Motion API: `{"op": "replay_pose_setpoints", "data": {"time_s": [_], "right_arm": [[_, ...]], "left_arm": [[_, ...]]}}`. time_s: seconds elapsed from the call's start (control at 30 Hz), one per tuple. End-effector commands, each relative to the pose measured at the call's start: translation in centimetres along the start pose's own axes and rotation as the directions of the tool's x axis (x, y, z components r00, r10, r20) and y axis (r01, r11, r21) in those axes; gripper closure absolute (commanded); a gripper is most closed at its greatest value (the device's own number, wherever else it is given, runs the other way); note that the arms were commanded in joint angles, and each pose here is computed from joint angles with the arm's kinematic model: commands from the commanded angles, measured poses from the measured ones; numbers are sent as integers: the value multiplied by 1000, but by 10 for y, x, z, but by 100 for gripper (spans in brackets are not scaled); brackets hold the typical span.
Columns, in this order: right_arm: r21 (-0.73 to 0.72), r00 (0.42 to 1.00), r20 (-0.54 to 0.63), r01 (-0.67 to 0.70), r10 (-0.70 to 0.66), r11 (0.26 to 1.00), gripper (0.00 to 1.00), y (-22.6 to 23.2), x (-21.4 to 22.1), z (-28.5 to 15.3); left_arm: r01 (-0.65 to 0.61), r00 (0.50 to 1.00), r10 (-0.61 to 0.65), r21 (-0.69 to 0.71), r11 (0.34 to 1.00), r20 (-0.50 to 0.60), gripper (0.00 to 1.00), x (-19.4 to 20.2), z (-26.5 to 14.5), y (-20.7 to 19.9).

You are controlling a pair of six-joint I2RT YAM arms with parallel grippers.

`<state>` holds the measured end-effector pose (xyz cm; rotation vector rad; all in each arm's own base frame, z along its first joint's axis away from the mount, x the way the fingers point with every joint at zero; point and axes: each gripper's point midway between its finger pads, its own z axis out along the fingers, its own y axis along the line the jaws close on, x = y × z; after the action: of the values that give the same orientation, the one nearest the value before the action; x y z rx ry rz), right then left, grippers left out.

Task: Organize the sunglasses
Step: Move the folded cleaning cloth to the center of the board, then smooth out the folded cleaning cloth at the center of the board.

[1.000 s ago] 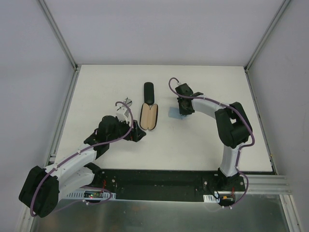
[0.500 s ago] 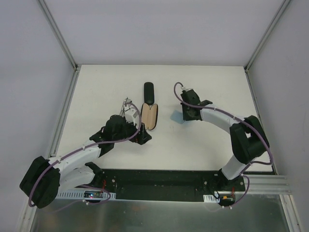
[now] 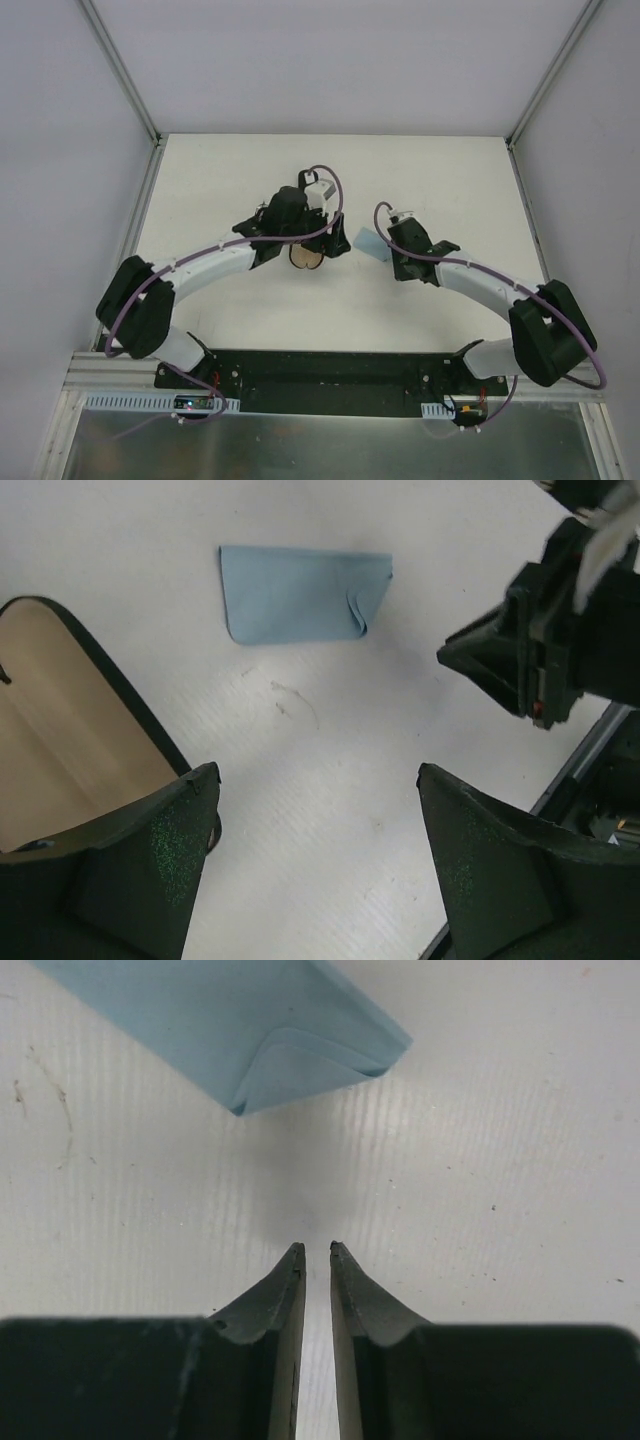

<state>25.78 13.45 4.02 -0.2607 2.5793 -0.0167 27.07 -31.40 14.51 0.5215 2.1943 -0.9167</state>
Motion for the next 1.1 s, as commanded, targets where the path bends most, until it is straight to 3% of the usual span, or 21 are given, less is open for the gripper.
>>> {"op": "replay_pose_setpoints", "data": {"time_s": [0.0, 0.2, 0.43, 0.8, 1.07], "right_arm": [[23, 980, 163, -121, 115, 992, 81, -19, -24, -18], [17, 927, 280, -265, 250, 964, 79, -48, -20, -28], [-25, 875, 382, -312, 298, 950, 73, -57, -21, -40], [-49, 875, 373, -313, 308, 948, 73, -55, -21, -38], [-50, 875, 370, -316, 311, 947, 73, -55, -21, -36]], "left_arm": [[17, 996, -23, -71, 997, -88, 21, -11, 31, 10], [13, 981, -38, -129, 991, -190, 30, -13, 86, 31], [-1, 971, -37, -157, 988, -236, 36, -16, 131, 46], [-13, 959, -48, -214, 977, -279, 44, -7, 163, 67], [9, 947, -59, -160, 987, -315, 58, 3, 178, 63]]}}
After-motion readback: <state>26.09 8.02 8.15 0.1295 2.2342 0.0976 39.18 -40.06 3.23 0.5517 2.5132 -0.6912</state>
